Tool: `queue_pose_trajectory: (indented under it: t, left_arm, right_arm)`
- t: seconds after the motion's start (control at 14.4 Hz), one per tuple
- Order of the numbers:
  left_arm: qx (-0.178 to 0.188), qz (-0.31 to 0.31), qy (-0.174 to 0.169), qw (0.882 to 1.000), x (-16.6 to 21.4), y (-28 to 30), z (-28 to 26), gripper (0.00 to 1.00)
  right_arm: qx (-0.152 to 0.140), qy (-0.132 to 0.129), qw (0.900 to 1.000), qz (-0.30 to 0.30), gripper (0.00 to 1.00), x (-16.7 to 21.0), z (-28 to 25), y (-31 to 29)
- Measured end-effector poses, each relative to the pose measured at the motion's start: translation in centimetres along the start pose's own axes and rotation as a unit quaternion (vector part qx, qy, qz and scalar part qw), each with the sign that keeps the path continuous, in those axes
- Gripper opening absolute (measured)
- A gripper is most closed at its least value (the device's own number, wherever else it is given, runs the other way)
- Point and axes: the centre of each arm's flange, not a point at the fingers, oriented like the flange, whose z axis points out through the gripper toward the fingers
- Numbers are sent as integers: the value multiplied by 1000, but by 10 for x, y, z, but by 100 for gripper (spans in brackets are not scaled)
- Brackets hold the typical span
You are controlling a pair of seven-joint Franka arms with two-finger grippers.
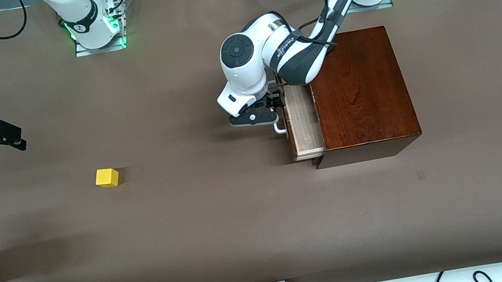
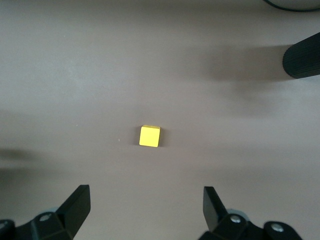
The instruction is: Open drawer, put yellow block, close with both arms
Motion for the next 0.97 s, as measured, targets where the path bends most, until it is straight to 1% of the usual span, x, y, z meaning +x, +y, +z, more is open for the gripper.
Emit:
queue_pose_trajectory:
  t: [0.35,0.49,0.77,0.91,0.97]
  left_arm:
    - [-5,0,7,1000,5,3,-21,100]
    - [-4,-4,8,1000,10,2,-40,100]
    - [8,-22,6,1000,24,-20,-111,100]
    - [5,-34,8,999,37,-54,-151,100]
    - [-4,-42,8,999,45,-79,-170,100]
  right_arm:
    - [0,0,1000,0,100,0,0,0]
    - [0,0,1000,0,100,0,0,0]
    - [0,0,1000,0,100,0,0,0]
    - [0,0,1000,0,100,0,0,0]
    - [0,0,1000,0,100,0,0,0]
